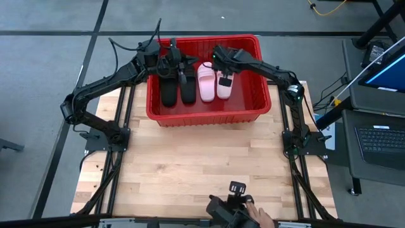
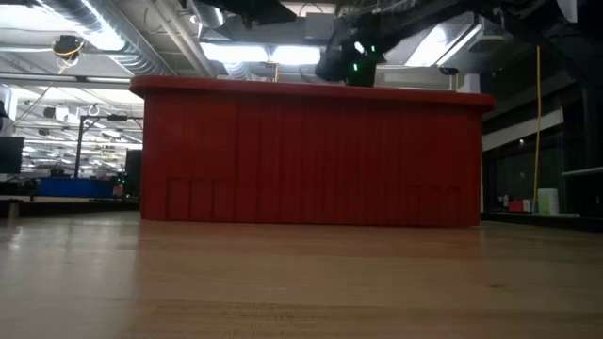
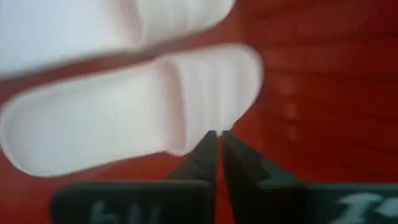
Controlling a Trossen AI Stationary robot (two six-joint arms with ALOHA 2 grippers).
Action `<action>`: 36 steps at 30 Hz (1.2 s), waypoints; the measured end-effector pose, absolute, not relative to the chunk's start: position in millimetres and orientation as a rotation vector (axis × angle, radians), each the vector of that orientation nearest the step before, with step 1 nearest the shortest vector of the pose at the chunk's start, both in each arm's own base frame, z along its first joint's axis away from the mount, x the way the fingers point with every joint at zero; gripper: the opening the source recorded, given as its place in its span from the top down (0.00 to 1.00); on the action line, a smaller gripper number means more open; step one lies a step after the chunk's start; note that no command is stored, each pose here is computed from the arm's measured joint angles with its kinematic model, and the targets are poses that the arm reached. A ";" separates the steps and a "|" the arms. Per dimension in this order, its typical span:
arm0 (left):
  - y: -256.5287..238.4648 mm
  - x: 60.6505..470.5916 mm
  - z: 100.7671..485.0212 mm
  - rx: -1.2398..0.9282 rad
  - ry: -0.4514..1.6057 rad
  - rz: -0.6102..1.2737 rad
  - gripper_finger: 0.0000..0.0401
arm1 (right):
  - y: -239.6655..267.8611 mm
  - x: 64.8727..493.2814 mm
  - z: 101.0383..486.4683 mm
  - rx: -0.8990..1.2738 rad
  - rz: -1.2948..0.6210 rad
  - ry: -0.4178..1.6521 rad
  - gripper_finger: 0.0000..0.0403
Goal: Pick and place slides into bin
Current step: Return to Home Position
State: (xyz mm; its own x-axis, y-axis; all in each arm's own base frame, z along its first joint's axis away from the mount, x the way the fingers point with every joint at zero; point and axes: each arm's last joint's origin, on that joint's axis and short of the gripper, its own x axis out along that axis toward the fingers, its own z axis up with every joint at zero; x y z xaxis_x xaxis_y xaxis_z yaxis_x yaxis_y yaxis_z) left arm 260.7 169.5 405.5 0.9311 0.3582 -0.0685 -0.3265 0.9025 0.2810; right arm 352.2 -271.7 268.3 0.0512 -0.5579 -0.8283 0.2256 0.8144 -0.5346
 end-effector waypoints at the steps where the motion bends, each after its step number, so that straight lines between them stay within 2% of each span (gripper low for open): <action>1: 169.5 260.7 405.5 0.270 0.120 0.355 0.99 | -270.5 354.1 277.8 -0.295 -0.617 1.378 0.96; 11: 164.8 252.1 412.4 0.272 0.117 0.392 1.00 | -259.5 355.4 373.8 -0.299 -0.609 1.078 0.99; 17: 154.7 235.6 423.9 0.261 0.111 0.424 0.99 | -243.9 340.4 403.2 -0.288 -0.588 0.965 0.99; 23: 146.0 218.5 426.2 0.217 0.183 0.500 1.00 | -223.2 332.2 419.2 -0.205 -0.495 0.899 1.00; 29: 130.8 213.7 425.6 0.180 0.219 0.507 1.00 | -207.5 339.8 418.6 -0.203 -0.417 0.892 1.00; 36: 100.5 204.9 385.9 0.172 0.146 0.582 1.00 | -199.6 356.1 395.6 -0.146 -0.239 0.863 1.00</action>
